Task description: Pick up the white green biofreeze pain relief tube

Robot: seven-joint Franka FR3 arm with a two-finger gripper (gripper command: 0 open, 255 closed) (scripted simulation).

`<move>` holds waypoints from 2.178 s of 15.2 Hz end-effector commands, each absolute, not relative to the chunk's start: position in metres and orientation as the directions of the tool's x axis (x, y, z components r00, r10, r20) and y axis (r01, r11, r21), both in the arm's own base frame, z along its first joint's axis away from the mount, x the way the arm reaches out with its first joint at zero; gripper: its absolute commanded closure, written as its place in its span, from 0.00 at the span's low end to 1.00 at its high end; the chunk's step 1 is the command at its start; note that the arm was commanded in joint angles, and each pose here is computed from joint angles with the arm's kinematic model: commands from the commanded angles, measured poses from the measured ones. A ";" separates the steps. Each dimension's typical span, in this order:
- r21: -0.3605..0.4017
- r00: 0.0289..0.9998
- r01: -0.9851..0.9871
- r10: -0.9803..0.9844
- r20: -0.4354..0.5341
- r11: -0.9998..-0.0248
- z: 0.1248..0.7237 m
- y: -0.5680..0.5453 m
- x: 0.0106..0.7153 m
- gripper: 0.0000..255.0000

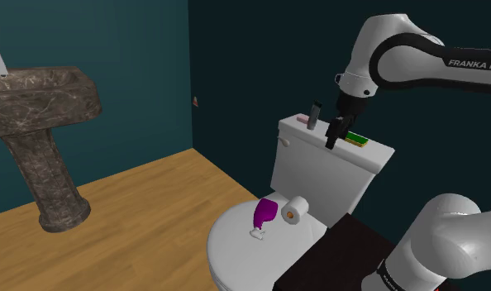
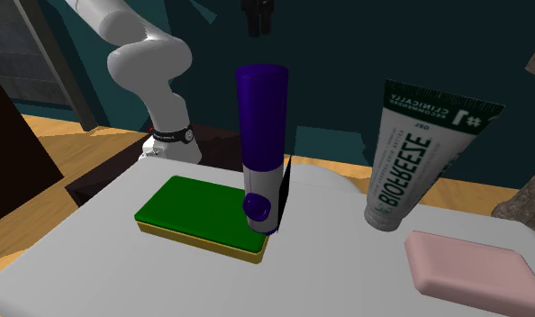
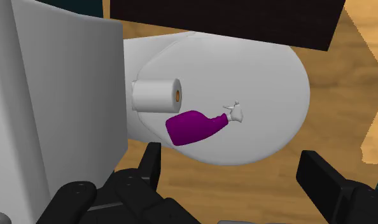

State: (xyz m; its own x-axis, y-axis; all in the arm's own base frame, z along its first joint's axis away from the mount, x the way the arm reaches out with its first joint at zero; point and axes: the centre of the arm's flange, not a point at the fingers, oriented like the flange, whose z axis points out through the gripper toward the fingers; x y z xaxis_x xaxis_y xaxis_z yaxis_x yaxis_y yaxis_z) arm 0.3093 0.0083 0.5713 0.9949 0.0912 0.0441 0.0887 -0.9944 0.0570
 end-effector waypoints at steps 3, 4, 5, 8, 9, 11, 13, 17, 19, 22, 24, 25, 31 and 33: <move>0.061 0.997 0.048 0.052 0.061 -0.997 0.570 -0.004 0.330 0.00; 0.063 0.997 0.028 0.033 0.069 -0.998 0.569 -0.011 0.340 0.00; 0.064 0.997 0.008 0.013 0.078 -0.998 0.568 -0.018 0.349 0.00; 0.067 0.994 -0.053 -0.046 0.104 -0.996 0.567 -0.040 0.378 0.00; 0.068 0.992 -0.073 -0.065 0.112 -0.995 0.567 -0.047 0.387 0.00; 0.069 0.986 -0.113 -0.104 0.129 -0.991 0.567 -0.063 0.406 0.00; 0.070 0.979 -0.153 -0.142 0.147 -0.986 0.567 -0.080 0.423 0.00; 0.068 0.959 -0.233 -0.218 0.181 -0.970 0.568 -0.115 0.456 0.00; 0.067 0.947 -0.272 -0.255 0.198 -0.960 0.570 -0.133 0.471 0.00; 0.063 0.925 -0.330 -0.309 0.223 -0.942 0.572 -0.162 0.493 0.00; 0.059 0.908 -0.368 -0.345 0.239 -0.928 0.574 -0.182 0.506 0.00; 0.057 0.899 -0.387 -0.362 0.248 -0.920 0.575 -0.192 0.513 0.00; 0.042 0.836 -0.495 -0.463 0.296 -0.868 0.583 -0.255 0.547 0.00; 0.035 0.812 -0.530 -0.494 0.311 -0.847 0.586 -0.277 0.556 0.00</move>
State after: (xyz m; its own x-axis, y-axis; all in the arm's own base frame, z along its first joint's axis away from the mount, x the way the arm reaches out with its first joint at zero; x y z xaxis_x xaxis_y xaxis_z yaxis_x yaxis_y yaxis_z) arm 0.5529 -0.2633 0.5847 0.8243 -0.4785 0.3026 -0.5123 -0.8579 0.0387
